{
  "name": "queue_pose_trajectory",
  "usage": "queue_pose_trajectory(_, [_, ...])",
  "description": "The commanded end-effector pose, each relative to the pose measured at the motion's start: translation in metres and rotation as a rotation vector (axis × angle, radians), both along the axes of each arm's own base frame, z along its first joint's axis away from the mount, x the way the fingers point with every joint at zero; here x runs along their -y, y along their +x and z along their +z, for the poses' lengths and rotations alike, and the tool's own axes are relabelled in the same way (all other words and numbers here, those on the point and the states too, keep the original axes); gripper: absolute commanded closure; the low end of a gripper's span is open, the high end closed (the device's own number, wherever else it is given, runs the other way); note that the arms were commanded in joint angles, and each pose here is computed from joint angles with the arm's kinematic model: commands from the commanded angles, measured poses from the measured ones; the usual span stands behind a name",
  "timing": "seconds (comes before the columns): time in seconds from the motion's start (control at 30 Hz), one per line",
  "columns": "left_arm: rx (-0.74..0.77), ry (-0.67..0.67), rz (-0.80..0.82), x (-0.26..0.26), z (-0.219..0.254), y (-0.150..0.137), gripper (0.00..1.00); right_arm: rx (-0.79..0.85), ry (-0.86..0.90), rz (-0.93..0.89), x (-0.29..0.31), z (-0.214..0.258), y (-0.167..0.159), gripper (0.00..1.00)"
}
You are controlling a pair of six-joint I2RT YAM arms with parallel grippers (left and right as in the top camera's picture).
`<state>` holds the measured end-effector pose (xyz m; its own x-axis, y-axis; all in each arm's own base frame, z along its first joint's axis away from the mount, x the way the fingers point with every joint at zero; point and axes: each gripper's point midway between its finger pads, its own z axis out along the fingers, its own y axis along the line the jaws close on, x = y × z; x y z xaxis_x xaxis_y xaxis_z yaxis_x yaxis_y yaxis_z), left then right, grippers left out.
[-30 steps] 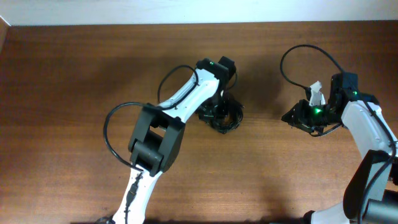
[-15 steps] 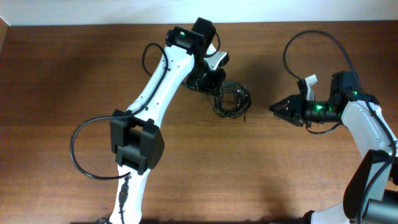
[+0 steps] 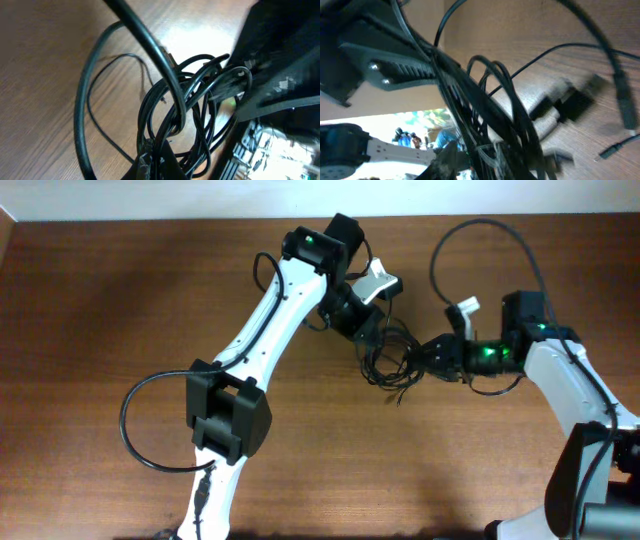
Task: Untangle cables
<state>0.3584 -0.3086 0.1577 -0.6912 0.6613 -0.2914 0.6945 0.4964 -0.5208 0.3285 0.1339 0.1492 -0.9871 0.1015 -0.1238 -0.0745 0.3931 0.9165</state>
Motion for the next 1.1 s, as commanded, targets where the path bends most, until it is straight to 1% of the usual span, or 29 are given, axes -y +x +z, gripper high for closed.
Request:
queue_pose_trajectory(0.0, [0.032, -0.106, -0.093, 0.012, 0.021, -0.011, 1.00, 0.012, -0.027, 0.035, -0.010, -0.004, -0.003, 0.96])
queue_pose_trajectory(0.07, [0.009, -0.075, -0.046, 0.010, 0.018, -0.009, 1.00, 0.013, -0.027, 0.034, -0.010, -0.004, -0.002, 0.96])
queue_pose_trajectory(0.13, [0.012, 0.041, 0.077, -0.001, 0.007, 0.005, 1.00, 0.030, -0.033, 0.032, -0.009, 0.001, 0.000, 0.92])
queue_pose_trajectory(0.17, [0.011, 0.099, 0.176, -0.006, 0.002, 0.016, 1.00, 0.029, -0.112, 0.016, -0.003, -0.001, 0.004, 0.87])
queue_pose_trajectory(0.2, [0.003, 0.119, 0.254, -0.007, 0.001, 0.023, 1.00, 0.001, -0.222, -0.010, 0.007, -0.007, 0.005, 0.81])
queue_pose_trajectory(0.27, [-0.023, 0.105, 0.361, -0.002, 0.003, 0.033, 1.00, -0.120, -0.449, -0.105, 0.036, -0.027, 0.004, 0.78])
queue_pose_trajectory(0.3, [-0.033, 0.096, 0.422, 0.002, 0.005, 0.039, 1.00, -0.149, -0.496, -0.121, 0.043, -0.033, 0.001, 0.76])
queue_pose_trajectory(0.37, [-0.019, 0.062, 0.464, 0.017, 0.009, 0.045, 1.00, -0.201, -0.528, -0.106, 0.044, -0.038, -0.010, 0.76])
queue_pose_trajectory(0.47, [0.032, 0.158, 0.574, 0.014, 0.001, 0.051, 1.00, -0.224, -0.511, -0.122, 0.042, -0.036, -0.010, 0.76])
queue_pose_trajectory(0.53, [0.061, 0.190, 0.577, 0.022, -0.002, 0.045, 1.00, -0.214, -0.443, -0.118, 0.033, -0.025, -0.006, 0.76])
queue_pose_trajectory(0.6, [0.073, 0.202, 0.586, 0.027, -0.002, 0.042, 1.00, -0.204, -0.437, -0.145, 0.034, -0.023, 0.001, 0.76])
queue_pose_trajectory(0.67, [0.063, 0.197, 0.578, 0.033, -0.002, 0.037, 1.00, -0.192, -0.425, -0.203, 0.035, -0.021, 0.016, 0.76])
queue_pose_trajectory(0.73, [0.061, 0.195, 0.570, 0.037, -0.002, 0.034, 1.00, -0.214, -0.463, -0.275, 0.041, -0.027, 0.025, 0.76])
queue_pose_trajectory(0.83, [0.037, 0.173, 0.555, 0.041, 0.000, 0.030, 1.00, -0.210, -0.529, -0.319, 0.040, -0.036, 0.035, 0.76])
queue_pose_trajectory(0.9, [0.023, 0.159, 0.547, 0.044, 0.001, 0.028, 1.00, -0.225, -0.600, -0.382, 0.049, -0.044, 0.040, 0.76])
queue_pose_trajectory(1.0, [0.023, 0.158, 0.547, 0.044, 0.001, 0.028, 1.00, -0.222, -0.640, -0.402, 0.056, -0.048, 0.041, 0.76])
queue_pose_trajectory(1.07, [0.001, 0.134, 0.533, 0.049, 0.003, 0.025, 1.00, -0.235, -0.643, -0.397, 0.056, -0.052, 0.039, 0.77])
